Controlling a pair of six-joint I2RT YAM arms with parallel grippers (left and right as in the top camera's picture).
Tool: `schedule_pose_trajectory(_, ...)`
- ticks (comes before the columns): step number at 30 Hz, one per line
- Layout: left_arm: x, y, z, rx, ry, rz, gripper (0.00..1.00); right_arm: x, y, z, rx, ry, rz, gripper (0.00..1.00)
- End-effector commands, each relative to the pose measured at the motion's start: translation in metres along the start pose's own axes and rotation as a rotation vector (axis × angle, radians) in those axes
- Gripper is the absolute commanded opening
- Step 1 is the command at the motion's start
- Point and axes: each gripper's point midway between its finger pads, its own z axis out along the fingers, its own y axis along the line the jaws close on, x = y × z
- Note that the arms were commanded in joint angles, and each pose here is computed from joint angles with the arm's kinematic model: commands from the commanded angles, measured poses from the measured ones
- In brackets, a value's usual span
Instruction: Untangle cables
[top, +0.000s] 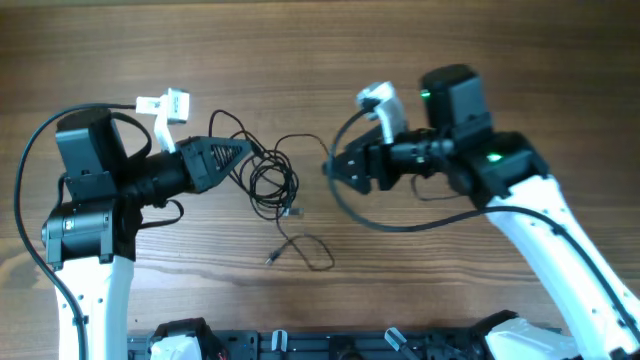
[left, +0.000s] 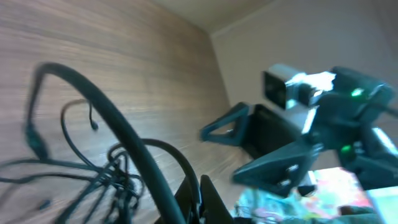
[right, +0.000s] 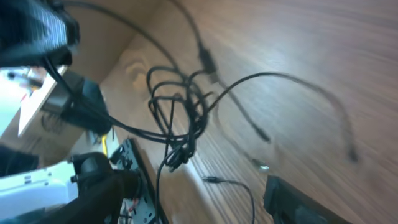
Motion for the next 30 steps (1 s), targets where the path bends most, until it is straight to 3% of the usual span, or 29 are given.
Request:
schedule_pose_trajectory(1,0.0,-0.018,-0.003,0.064,0.016,-0.041,0.04,0.008,0.005,0.03,-0.017,0.056,-0.02,0.69)
schedule_pose_trajectory(6,0.0,-0.019,-0.003,0.067,0.019,-0.061,0.04,0.013,0.014,0.07,-0.047,0.088,-0.075,0.6)
schedule_pose_trajectory(12,0.0,-0.019,-0.003,0.067,0.019,-0.061,0.04,0.03,0.006,0.111,-0.063,0.156,-0.057,0.42)
schedule_pose_trajectory(17,0.0,-0.019,-0.003,0.067,0.019,-0.06,0.04,0.029,-0.003,0.12,-0.049,0.153,-0.025,0.04)
schedule_pose_trajectory(20,-0.002,-0.013,-0.002,0.035,0.005,-0.061,0.04,0.022,-0.002,0.115,-0.026,0.128,0.011,0.04)
schedule_pose_trajectory(22,-0.005,0.015,-0.003,-0.113,-0.037,-0.08,0.05,0.016,0.0,0.103,0.002,0.101,0.056,0.04)
schedule_pose_trajectory(24,-0.005,0.056,-0.012,-0.339,-0.085,-0.139,0.15,0.013,-0.006,0.088,0.082,0.078,0.134,0.04)
schedule_pose_trajectory(25,-0.001,0.079,-0.02,-0.471,-0.094,-0.152,0.24,0.014,-0.012,0.078,0.138,0.069,0.173,0.04)
schedule_pose_trajectory(26,0.005,0.096,-0.027,-0.564,-0.065,-0.124,0.42,0.016,-0.018,0.065,0.204,0.064,0.199,0.04)
schedule_pose_trajectory(28,0.01,0.1,-0.026,-0.578,-0.029,-0.095,0.53,0.02,-0.021,0.059,0.243,0.068,0.208,0.04)
schedule_pose_trajectory(30,0.013,0.092,-0.02,-0.52,0.009,-0.036,0.57,0.025,-0.026,0.056,0.281,0.078,0.24,0.04)
